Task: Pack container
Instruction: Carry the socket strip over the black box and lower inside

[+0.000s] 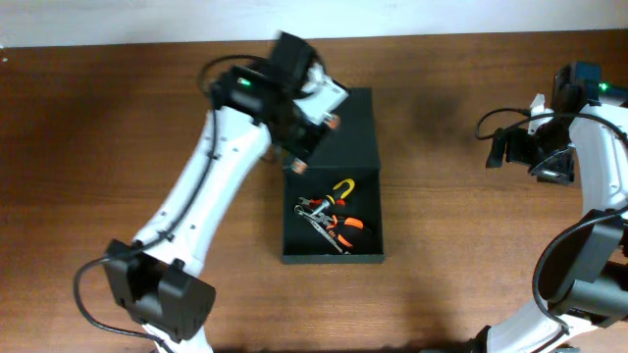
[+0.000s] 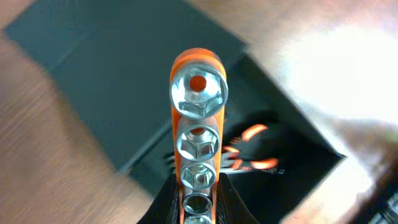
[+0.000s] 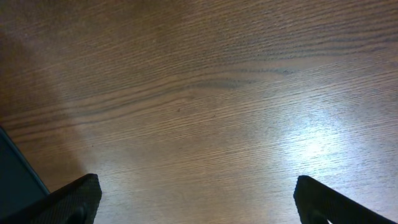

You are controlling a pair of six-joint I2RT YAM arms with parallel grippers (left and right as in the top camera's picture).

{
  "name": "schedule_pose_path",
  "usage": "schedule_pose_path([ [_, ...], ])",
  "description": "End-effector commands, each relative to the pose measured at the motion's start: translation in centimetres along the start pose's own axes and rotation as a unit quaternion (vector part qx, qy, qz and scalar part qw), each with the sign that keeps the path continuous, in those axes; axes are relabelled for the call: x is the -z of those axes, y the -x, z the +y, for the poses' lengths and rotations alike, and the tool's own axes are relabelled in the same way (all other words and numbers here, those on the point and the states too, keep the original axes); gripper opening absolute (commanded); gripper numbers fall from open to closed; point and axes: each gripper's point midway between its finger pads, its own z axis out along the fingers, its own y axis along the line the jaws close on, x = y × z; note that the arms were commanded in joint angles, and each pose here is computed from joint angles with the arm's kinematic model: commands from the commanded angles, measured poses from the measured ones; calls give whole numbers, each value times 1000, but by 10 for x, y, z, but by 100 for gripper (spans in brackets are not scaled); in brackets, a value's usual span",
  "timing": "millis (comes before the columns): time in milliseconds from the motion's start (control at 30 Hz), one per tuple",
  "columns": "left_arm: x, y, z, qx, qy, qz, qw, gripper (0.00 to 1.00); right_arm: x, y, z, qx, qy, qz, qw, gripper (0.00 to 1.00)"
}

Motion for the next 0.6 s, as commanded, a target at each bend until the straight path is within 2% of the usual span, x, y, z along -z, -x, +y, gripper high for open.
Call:
schedule_pose_path([
  [0,-15,-9,-31,-50,-24,24,998,2,2,0,0,-1,-1,-5,1000,99],
  [400,-74,-67,-42,-51,-51,104,992,2,2,0,0,-1,-1,-5,1000,99],
  [567,-86,-71,-43,-51,-58,101,992,2,2,0,0,-1,-1,-5,1000,99],
])
